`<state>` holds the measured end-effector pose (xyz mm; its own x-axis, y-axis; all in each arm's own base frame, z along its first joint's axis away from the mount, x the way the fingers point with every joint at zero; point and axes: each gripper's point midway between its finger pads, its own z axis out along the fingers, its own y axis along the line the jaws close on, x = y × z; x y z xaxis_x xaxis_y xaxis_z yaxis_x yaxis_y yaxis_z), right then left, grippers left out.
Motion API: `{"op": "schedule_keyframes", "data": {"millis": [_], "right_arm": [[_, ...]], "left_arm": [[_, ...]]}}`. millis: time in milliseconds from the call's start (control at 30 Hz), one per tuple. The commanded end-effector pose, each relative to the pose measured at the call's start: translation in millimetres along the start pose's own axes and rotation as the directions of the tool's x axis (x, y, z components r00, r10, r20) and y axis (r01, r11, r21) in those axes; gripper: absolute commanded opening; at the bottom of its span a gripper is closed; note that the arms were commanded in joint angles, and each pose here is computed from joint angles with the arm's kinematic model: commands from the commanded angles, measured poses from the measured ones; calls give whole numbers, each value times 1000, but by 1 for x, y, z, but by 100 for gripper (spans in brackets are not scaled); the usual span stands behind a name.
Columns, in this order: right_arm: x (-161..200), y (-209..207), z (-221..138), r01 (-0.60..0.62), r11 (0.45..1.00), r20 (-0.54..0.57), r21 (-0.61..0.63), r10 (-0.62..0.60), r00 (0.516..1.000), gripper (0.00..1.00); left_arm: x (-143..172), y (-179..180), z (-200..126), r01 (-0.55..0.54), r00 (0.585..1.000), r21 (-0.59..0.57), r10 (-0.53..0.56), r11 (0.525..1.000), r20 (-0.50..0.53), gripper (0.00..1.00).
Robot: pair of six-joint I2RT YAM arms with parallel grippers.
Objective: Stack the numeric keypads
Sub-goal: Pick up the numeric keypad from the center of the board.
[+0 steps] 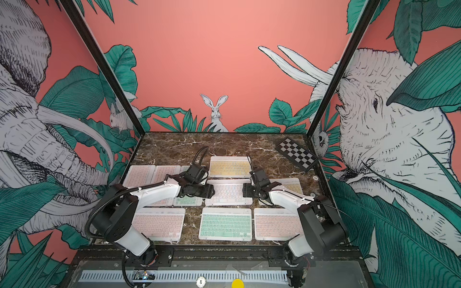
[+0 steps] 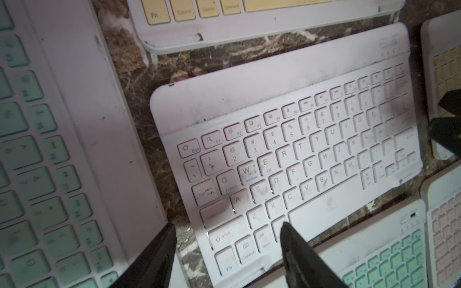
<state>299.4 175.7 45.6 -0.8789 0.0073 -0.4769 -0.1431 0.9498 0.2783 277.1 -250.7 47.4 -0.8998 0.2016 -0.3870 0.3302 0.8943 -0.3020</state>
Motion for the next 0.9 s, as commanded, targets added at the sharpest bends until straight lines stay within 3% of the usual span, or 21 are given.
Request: {"op": "schedule_keyframes", "data": {"millis": [0,867], "right_arm": [[-3,5,3,0,1000,8,-12,0,1000,74],[9,1,11,-17,1000,-4,7,17,1000,73]], "left_arm": [[-11,-6,-1,-3,1000,6,3,1000,27,68],[-8,4,13,-6,1000,-60,6,998,-8,68]]}}
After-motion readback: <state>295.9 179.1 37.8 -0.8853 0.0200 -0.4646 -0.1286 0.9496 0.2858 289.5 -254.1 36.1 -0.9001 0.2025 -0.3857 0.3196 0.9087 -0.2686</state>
